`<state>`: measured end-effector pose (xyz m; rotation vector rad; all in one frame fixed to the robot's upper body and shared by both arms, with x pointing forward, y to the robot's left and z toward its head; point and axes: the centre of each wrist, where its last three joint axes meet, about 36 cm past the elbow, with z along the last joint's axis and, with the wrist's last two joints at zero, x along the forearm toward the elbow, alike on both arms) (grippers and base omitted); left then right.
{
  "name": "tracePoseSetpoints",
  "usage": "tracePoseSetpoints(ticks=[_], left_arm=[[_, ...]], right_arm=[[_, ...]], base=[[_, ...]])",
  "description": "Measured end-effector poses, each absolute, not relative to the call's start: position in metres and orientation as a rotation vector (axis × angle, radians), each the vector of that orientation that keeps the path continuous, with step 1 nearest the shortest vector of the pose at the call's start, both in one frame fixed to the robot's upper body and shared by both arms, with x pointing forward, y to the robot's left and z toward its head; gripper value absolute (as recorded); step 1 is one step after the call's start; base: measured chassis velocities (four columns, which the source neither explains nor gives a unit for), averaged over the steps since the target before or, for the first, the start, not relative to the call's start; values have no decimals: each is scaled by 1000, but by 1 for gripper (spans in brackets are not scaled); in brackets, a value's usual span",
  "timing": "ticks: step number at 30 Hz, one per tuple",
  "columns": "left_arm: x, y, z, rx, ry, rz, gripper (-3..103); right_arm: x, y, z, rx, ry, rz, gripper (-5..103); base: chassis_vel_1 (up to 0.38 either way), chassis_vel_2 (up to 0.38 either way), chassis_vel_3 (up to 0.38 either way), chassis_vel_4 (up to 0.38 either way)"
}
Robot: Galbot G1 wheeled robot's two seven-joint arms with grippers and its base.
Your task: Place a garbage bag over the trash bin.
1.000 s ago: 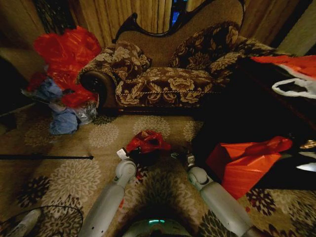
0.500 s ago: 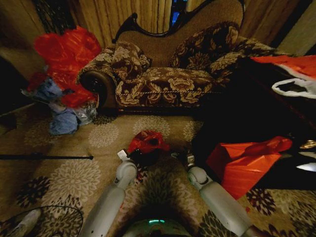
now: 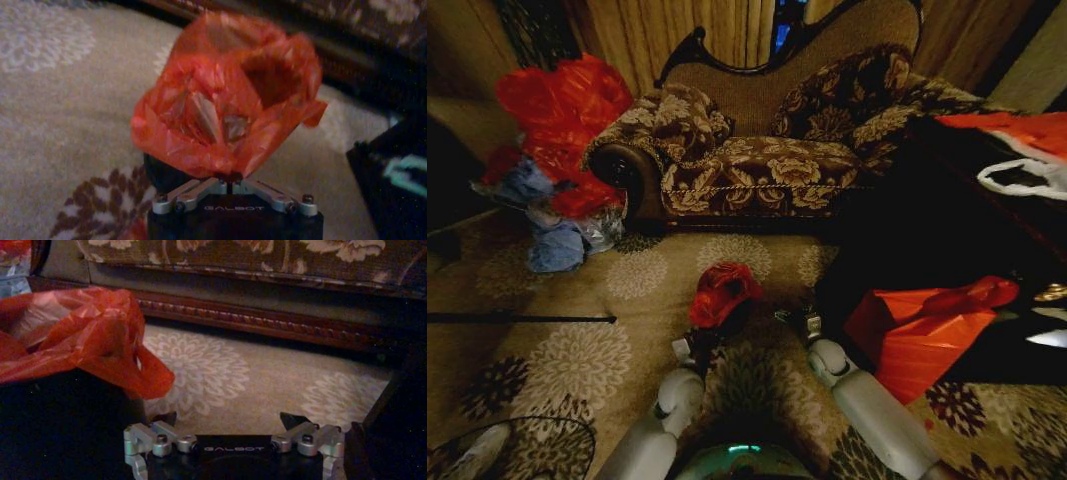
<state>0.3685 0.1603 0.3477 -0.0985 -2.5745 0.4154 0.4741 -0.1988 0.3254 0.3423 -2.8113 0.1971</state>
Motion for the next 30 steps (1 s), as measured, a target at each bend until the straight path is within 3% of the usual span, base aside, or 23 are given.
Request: tracePoseSetpoints(ticks=[9, 18, 25, 30], left_arm=[[415, 153, 287, -55, -2571, 313, 0], [432, 147, 267, -19, -2555, 288, 0], [416, 149, 283, -21, -2573, 312, -3], [388, 162, 305, -9, -2600, 316, 17]], right_arm=[[466, -193, 324, 364, -2808, 184, 100], [468, -195, 328, 359, -2809, 142, 100], [473, -190, 340, 344, -2771, -138, 100], [487, -179, 359, 369, -2639, -615, 100]], base=[[0, 0, 0, 0], [0, 0, 0, 0], [0, 0, 0, 0], [0, 0, 0, 0]])
